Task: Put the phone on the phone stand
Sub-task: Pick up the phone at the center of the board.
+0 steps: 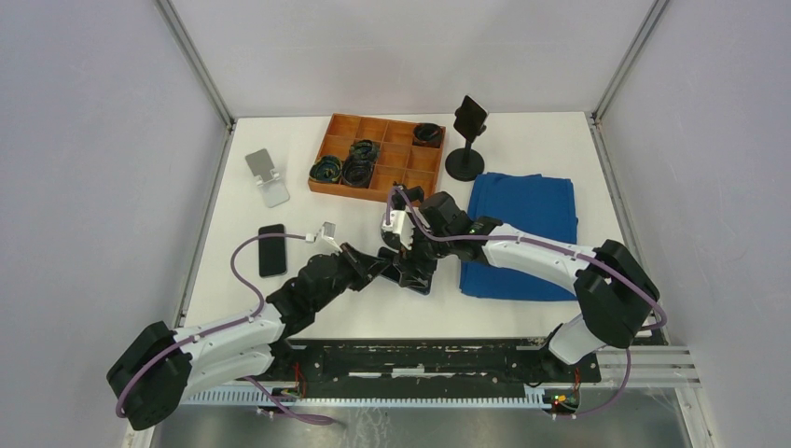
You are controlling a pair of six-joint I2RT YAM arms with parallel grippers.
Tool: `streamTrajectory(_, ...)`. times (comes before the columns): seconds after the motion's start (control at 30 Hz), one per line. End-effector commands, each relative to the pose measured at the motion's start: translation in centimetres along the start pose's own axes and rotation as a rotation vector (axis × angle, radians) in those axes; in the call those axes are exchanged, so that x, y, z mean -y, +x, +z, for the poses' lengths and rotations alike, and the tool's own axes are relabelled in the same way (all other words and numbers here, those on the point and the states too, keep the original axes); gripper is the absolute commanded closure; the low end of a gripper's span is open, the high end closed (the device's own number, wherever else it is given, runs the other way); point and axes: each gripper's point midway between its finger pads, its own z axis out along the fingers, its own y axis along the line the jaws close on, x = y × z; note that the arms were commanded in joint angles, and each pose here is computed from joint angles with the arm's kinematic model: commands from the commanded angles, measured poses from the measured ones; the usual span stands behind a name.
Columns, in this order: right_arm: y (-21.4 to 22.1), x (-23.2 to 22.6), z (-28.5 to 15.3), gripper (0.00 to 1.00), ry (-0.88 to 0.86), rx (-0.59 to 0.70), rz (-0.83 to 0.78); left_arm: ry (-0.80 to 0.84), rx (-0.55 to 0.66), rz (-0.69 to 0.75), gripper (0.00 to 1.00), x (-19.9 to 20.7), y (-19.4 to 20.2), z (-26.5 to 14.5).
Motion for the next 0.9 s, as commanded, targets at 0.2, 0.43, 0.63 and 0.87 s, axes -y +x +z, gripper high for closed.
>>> streamTrajectory(0.2,-3.3,-0.4,-1.9,0.34,-0.057,0.123,-0.093,0.045,0.078,0.157,0.98,3.5,-2.6,-0.7)
streamTrajectory(0.43,-2.9,-1.2,-3.6,0.02,-0.146,0.132,-0.202,-0.003,0.029,0.455,0.98,3.4,-3.0,-2.0)
streamTrajectory(0.63,-2.8,-1.3,-5.1,0.02,-0.168,0.156,-0.256,0.051,-0.051,0.620,0.98,4.6,-2.2,-2.4)
streamTrajectory(0.87,-3.2,-1.4,-7.7,0.02,-0.179,0.232,-0.308,0.121,-0.157,0.849,0.98,6.2,-1.5,-2.8)
